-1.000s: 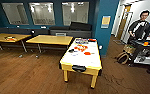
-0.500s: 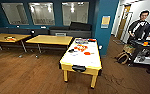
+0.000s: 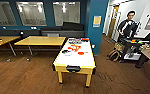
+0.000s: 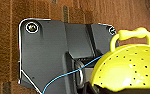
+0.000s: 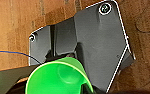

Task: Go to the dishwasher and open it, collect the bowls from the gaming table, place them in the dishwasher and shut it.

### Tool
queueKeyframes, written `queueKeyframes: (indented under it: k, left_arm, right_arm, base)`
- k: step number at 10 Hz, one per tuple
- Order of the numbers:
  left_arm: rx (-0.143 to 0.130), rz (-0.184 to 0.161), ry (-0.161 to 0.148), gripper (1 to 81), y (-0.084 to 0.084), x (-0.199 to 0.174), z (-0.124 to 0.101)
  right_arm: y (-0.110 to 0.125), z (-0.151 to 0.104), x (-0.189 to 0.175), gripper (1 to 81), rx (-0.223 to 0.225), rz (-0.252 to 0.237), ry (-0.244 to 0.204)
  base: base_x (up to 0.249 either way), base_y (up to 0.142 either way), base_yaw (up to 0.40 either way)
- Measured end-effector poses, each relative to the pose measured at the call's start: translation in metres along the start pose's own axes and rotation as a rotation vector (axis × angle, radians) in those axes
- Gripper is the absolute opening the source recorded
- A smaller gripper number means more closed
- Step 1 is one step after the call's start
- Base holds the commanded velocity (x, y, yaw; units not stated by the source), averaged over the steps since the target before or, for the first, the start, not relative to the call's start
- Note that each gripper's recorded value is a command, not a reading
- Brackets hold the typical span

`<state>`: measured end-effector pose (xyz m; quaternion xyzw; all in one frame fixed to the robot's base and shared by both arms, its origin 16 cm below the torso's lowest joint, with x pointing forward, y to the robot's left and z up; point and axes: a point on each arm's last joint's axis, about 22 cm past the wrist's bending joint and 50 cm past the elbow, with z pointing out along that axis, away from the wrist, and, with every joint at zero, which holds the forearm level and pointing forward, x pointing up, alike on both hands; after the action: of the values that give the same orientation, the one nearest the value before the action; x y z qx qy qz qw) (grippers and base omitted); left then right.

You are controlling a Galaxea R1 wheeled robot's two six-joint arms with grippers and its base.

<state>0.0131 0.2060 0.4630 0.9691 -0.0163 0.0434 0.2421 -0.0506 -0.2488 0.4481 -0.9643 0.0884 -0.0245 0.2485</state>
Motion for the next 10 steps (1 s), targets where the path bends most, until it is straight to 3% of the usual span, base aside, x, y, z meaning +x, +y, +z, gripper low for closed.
queueKeyframes:
  k: [3, 6, 10]
  left_arm:
    - [0.025, 0.002, -0.011, 1.0, 0.001, -0.006, 0.012]
    - [0.038, 0.005, -0.034, 1.0, 0.003, -0.01, 0.02]
    - [0.098, 0.013, -0.07, 1.0, -0.008, -0.015, 0.03]
  right_arm:
    - [0.001, 0.0, -0.002, 1.0, -0.003, -0.009, -0.004]
    - [0.008, 0.0, -0.004, 1.0, -0.035, -0.011, -0.016]
    - [0.0, 0.005, -0.007, 1.0, -0.025, -0.009, -0.018]
  base:
    - [0.0, 0.0, -0.279]
    - [0.0, 0.0, -0.282]
    - [0.0, 0.0, -0.289]
